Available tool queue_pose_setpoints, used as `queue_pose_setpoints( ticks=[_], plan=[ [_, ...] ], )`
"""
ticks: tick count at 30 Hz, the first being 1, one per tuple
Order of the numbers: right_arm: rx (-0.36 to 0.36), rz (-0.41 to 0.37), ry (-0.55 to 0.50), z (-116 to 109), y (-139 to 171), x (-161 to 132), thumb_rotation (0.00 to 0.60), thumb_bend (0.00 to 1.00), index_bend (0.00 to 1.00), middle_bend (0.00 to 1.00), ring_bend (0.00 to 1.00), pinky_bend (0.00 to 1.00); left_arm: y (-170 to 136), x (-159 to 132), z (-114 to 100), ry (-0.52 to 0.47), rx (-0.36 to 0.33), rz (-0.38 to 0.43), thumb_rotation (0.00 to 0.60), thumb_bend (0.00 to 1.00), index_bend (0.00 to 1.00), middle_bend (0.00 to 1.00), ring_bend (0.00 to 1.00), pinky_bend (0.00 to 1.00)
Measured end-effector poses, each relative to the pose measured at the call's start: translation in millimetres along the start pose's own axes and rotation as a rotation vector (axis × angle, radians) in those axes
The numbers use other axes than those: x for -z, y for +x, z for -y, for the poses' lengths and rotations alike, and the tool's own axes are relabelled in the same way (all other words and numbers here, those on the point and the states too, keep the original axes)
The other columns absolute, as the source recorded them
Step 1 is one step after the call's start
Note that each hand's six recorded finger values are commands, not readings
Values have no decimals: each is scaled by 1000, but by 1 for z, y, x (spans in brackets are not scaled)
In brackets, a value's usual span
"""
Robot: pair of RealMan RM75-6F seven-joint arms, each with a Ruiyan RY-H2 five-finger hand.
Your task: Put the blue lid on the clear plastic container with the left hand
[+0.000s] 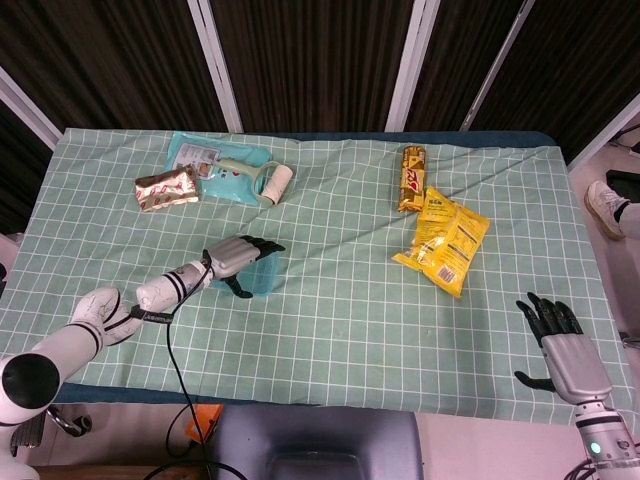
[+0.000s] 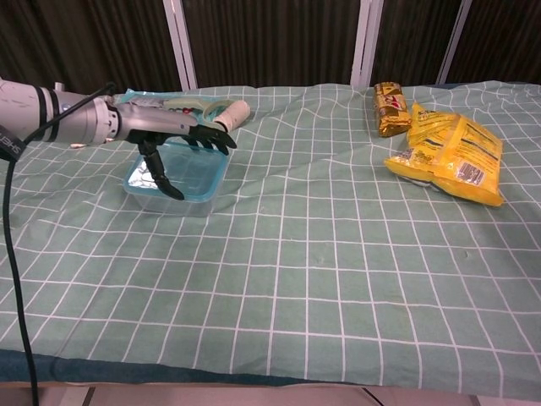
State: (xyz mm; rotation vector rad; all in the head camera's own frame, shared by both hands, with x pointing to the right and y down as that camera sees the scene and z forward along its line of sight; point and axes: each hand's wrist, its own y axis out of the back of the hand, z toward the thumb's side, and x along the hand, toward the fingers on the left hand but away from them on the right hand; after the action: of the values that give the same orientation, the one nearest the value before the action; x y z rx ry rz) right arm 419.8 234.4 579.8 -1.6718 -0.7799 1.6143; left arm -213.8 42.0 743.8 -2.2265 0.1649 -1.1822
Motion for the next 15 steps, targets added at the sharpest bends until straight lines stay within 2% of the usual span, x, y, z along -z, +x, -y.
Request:
queue_pose_setpoints(
  ticks=[6,8,12,15],
  plan=[
    [0,2,-1,0,-1,1,600,201,0,0,0,0,1,3,4,-10,5,-11,600,239,0,304,763,696],
    [1,3,-1,0,-1,1,600,201,0,0,0,0,1,3,5,-11,7,-12,600,240,0,302,718,633],
    [-1,3,-1,0,-1,1,600,201,0,0,0,0,1,7,10,-32,17,-22,600,238,0,298,542,417],
    [0,4,-1,0,-1,1,600,201,0,0,0,0,0,9,11,-41,16,-23,600,239,0,281,351,279]
  ],
)
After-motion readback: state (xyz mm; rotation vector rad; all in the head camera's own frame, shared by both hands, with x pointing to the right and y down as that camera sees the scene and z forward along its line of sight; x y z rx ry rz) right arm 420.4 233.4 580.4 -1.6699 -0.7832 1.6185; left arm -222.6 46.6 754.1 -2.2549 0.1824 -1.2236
